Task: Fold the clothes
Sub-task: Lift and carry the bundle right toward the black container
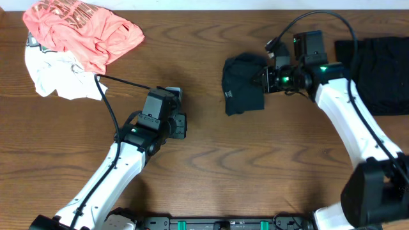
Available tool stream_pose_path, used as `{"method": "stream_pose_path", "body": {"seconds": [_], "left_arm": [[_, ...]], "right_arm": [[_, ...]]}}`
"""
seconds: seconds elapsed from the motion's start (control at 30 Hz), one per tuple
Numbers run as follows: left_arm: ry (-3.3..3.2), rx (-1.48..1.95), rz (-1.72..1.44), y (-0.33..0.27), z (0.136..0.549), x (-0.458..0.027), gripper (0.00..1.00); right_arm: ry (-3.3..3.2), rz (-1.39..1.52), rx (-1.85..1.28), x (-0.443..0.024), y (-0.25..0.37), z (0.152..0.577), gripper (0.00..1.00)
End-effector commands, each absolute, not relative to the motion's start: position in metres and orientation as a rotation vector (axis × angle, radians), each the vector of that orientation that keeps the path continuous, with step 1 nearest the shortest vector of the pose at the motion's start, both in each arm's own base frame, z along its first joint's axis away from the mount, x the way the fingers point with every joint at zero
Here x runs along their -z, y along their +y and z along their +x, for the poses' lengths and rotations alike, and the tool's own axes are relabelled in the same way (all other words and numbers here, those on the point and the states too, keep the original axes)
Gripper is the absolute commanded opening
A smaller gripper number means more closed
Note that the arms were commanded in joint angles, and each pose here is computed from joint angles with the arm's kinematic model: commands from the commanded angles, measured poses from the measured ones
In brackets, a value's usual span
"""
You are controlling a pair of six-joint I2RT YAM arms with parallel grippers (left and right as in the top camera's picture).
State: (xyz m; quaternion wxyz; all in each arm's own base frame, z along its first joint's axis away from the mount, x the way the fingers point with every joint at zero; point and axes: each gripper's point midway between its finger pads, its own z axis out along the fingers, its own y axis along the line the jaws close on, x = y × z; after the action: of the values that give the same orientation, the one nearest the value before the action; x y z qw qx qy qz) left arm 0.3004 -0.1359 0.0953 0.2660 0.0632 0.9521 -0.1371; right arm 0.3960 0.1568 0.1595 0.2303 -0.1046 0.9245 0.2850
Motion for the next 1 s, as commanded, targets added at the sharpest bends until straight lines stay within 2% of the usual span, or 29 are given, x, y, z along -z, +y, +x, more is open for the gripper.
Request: {"method": "stream_pose_path", "body": {"seconds": [0.0, 0.2, 0.43, 0.7, 0.97], "left_arm": [[2.573, 0.366, 0.177, -0.136, 0.301, -0.094, 0.06], [2.577, 0.365, 0.177, -0.136, 0.301, -0.094, 0.06], [2.588, 0.361, 0.178, -0.136, 0.299, -0.09, 0.06], [2.604, 0.356, 0.178, -0.135, 0.298, -0.085, 0.06], [2.612, 0.352, 0.178, -0.135, 0.299, -0.081, 0.06]], "right_arm": [[2.498, -0.242, -0.673, -0.18, 0.141, 0.407, 0.01], [2.456, -0.228, -0.619, -0.199, 0.135, 0.418, 0.01], [2.345, -0.097, -0.592, -0.251, 0.1, 0.445, 0.01], [2.255, 0.088, -0.589, -0.289, 0.025, 0.456, 0.01], [2.153, 0.321, -0.653, -0.301, -0.082, 0.441, 0.01]]}}
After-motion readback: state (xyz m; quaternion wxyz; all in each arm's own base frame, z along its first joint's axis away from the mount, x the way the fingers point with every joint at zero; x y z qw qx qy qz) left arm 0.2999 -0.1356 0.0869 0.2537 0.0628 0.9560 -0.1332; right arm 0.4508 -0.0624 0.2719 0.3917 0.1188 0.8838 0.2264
